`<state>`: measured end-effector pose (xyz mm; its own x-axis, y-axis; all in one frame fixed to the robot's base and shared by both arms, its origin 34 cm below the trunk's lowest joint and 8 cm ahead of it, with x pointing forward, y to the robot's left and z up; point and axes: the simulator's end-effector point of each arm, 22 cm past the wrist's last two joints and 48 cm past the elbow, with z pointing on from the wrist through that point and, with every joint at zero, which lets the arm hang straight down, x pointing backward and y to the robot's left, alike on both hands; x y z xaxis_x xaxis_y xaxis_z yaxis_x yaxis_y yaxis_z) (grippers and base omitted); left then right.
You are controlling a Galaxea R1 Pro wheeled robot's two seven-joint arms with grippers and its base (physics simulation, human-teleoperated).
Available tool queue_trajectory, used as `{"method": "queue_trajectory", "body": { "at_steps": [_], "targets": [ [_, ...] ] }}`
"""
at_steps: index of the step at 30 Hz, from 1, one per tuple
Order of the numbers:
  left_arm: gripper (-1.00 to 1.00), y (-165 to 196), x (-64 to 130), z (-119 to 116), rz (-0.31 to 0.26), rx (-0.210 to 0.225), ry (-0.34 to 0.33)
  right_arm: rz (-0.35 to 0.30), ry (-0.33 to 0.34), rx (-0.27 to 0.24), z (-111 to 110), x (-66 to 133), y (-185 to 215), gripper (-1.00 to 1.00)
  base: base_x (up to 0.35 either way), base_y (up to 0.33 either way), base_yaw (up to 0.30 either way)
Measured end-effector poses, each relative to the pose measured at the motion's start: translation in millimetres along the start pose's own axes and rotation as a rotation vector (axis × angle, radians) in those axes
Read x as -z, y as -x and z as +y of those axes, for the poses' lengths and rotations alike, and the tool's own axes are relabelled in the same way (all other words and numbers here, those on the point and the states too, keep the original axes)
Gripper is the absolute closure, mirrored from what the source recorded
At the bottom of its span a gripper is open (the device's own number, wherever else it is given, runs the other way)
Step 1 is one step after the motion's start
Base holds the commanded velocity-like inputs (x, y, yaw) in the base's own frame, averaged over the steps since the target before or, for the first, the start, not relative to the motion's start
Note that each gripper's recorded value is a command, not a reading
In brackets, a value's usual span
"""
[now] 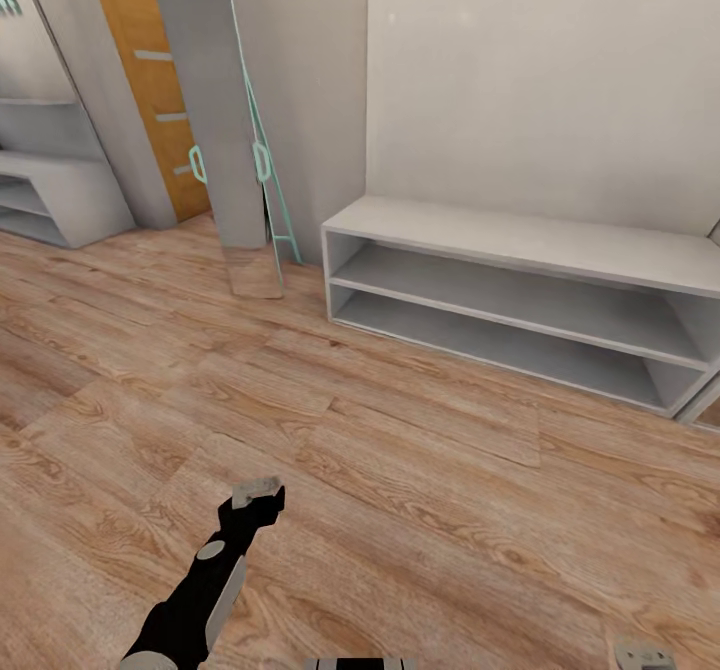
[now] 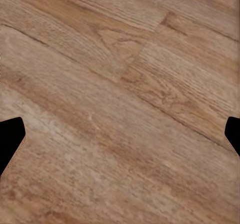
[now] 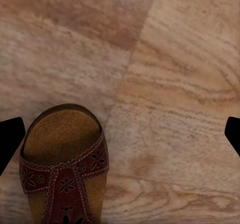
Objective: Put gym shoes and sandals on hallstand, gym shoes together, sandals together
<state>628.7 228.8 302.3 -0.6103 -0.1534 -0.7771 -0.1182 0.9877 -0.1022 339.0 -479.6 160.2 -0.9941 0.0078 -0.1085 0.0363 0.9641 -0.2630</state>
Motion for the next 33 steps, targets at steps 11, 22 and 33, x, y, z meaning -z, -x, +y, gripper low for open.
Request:
{"method": "queue_trajectory", "body": {
  "at_steps": [11, 22, 33],
  "targets": [
    [-1.0, 24.0, 0.7, -1.1, -0.051, 0.003, -0.002, 0.016, 0.006, 0.005, 1.6, -0.8, -11.9, -1.0, 0.0, 0.0, 0.0],
    [-1.0, 44.4, -3.7, -0.3, -0.101, 0.006, -0.002, 0.058, 0.011, 0.018, 6.6, -8.2, -31.2, -1.0, 0.0, 0.0, 0.0],
    [-1.0, 74.8, 0.3, 2.1, -0.165, 0.008, 0.0, 0.1, 0.033, 0.021, 23.6, -7.7, -41.6, -1.0, 0.0, 0.0, 0.0]
  ]
}}
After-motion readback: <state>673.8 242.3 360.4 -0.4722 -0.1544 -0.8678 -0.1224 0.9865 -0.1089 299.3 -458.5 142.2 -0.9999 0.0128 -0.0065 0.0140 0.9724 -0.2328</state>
